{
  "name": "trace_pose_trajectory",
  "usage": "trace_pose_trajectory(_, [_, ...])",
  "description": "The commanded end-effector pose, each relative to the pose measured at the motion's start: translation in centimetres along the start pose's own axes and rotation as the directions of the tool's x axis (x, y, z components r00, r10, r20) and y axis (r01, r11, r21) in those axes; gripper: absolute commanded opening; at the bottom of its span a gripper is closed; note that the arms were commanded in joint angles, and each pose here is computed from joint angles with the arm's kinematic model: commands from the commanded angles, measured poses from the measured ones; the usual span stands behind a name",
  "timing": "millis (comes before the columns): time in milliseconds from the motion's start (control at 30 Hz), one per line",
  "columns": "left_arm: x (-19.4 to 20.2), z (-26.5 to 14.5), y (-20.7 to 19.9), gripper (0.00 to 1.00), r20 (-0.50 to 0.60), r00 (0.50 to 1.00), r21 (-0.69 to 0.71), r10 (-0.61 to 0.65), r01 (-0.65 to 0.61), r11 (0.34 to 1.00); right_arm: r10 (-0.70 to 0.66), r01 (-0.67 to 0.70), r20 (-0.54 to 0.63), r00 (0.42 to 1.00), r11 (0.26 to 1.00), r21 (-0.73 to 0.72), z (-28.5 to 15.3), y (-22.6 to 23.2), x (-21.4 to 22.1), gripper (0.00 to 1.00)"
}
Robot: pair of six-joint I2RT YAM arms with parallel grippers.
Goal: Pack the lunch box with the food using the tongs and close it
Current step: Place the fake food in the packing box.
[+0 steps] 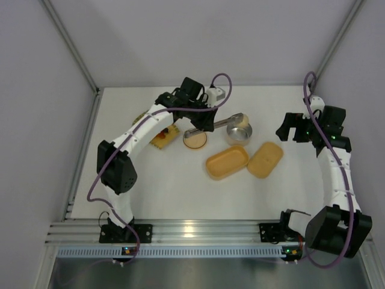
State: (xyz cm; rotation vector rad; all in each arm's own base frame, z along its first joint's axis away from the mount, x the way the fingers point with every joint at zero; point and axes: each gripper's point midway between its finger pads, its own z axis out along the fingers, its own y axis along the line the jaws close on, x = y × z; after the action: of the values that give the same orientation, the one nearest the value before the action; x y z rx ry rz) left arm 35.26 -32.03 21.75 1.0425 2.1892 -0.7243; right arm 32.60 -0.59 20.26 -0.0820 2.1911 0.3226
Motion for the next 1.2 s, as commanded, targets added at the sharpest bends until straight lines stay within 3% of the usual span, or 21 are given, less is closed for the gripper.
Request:
trace_pose_trajectory(0, [-3.4,1.0,-0.6,0.0,0.07,0.997,-0.007,0.014,-0.014,1.0,0.032,-0.033,0.052,0.998,0.999,0.01,-1.4,-0.4,-1.0,1.0])
trace_pose_trajectory(200, [-1.1,4.8,0.3,0.0,-0.014,1.0,-0.024,-0.023,0.023,0.999,0.057,-0.058,0.059,0.997,0.998,0.014,-1.5,-1.2,-1.1,0.99])
trace_pose_trajectory(767, [1.0,7.5,0.7,0.0,-0.078,0.995,-0.004,-0.058,0.058,0.998,0.079,-0.078,0.047,0.996,0.997,-0.005,-0.8,-1.4,-0.7,0.99])
trace_pose_trajectory(1167, [1.4,8.7,0.0,0.1,-0.091,0.993,0.05,-0.076,0.081,0.996,0.082,-0.081,0.032,0.996,0.997,-0.017,-0.2,-1.5,-0.3,0.99])
